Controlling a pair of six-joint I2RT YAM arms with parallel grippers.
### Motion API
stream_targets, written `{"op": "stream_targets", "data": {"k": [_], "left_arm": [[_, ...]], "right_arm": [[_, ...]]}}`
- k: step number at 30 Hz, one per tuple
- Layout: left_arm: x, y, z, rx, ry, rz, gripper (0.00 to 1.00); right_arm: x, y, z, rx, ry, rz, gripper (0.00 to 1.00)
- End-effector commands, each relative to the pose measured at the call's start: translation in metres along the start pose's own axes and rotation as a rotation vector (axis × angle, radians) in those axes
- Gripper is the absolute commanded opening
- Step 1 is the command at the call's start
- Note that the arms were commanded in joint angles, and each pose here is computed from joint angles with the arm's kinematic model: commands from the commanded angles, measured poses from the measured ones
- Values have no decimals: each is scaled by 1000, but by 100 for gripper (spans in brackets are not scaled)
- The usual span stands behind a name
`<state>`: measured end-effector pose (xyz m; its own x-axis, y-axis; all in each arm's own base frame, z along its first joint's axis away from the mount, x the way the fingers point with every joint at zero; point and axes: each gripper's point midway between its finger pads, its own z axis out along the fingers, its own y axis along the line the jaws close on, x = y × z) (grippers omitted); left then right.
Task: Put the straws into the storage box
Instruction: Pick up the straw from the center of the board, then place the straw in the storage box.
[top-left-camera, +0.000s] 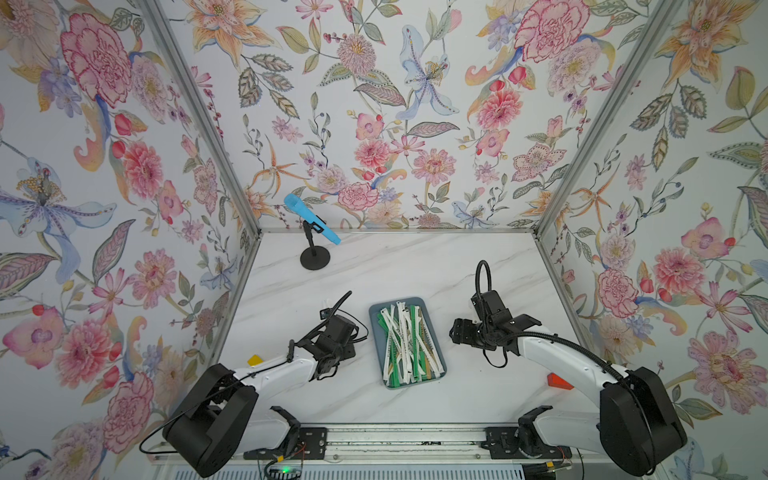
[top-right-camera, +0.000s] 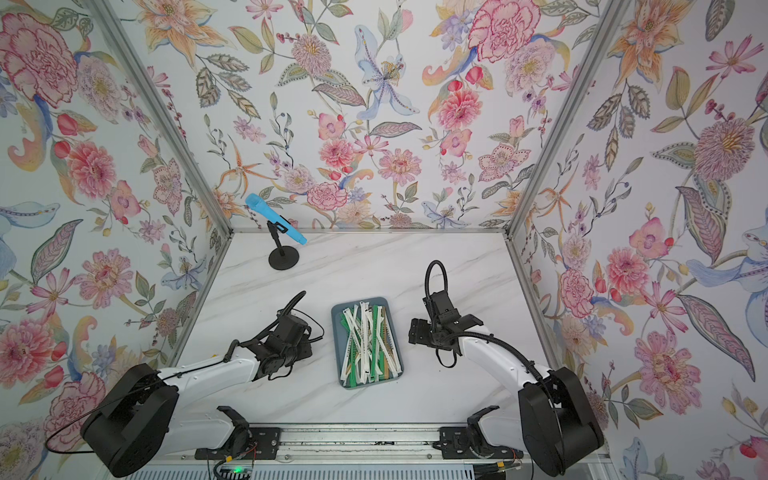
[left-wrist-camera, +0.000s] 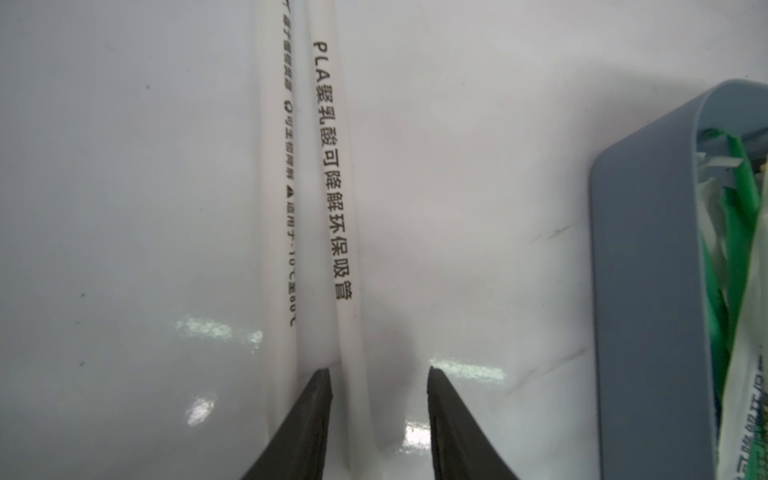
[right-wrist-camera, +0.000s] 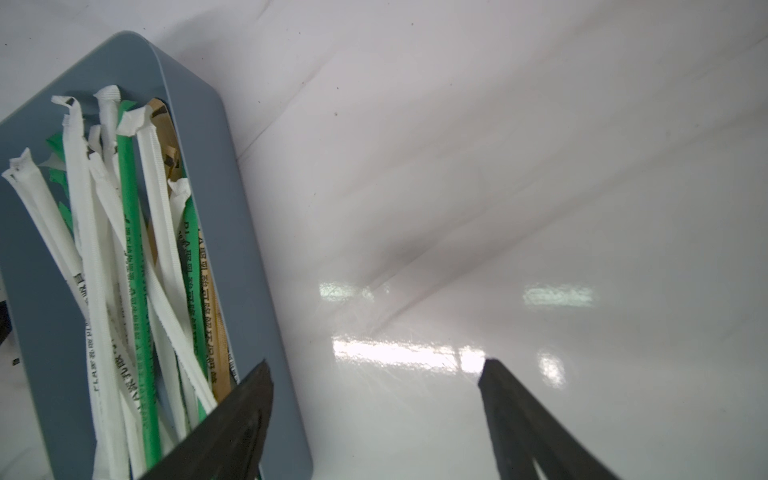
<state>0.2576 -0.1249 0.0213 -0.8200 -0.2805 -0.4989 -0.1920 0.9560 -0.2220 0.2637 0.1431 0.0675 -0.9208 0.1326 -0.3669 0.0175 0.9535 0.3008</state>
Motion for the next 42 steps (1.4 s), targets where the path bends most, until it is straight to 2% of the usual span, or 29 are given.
{"op": "stream_targets", "data": {"k": [1,10,16,22,26,30,36,42], "left_arm": [[0,4,5,-29,6,24,38],[11,6,16,-67,36,69,0],[-12,-17,-8,16,-58,38,0],[-21,-77,-53,164,-109,61,0],[2,-122,-75,304,-77,58,0],[35,-155,-79,408,-11,29,0],[74,-172,-68,443,78,38,0],[93,-173,-60,434,125,48,0]], "right_arm": [[-5,0,-3,4,-18,0,80],[-8,-5,-7,3,-37,14,80],[-9,-5,-9,-5,-44,19,80],[-10,-1,-11,-19,-46,17,80],[-10,0,-13,-24,-52,18,80],[-9,2,-14,-28,-52,16,80],[-10,3,-14,-30,-52,9,80],[-8,2,-13,-28,-48,7,80]]}}
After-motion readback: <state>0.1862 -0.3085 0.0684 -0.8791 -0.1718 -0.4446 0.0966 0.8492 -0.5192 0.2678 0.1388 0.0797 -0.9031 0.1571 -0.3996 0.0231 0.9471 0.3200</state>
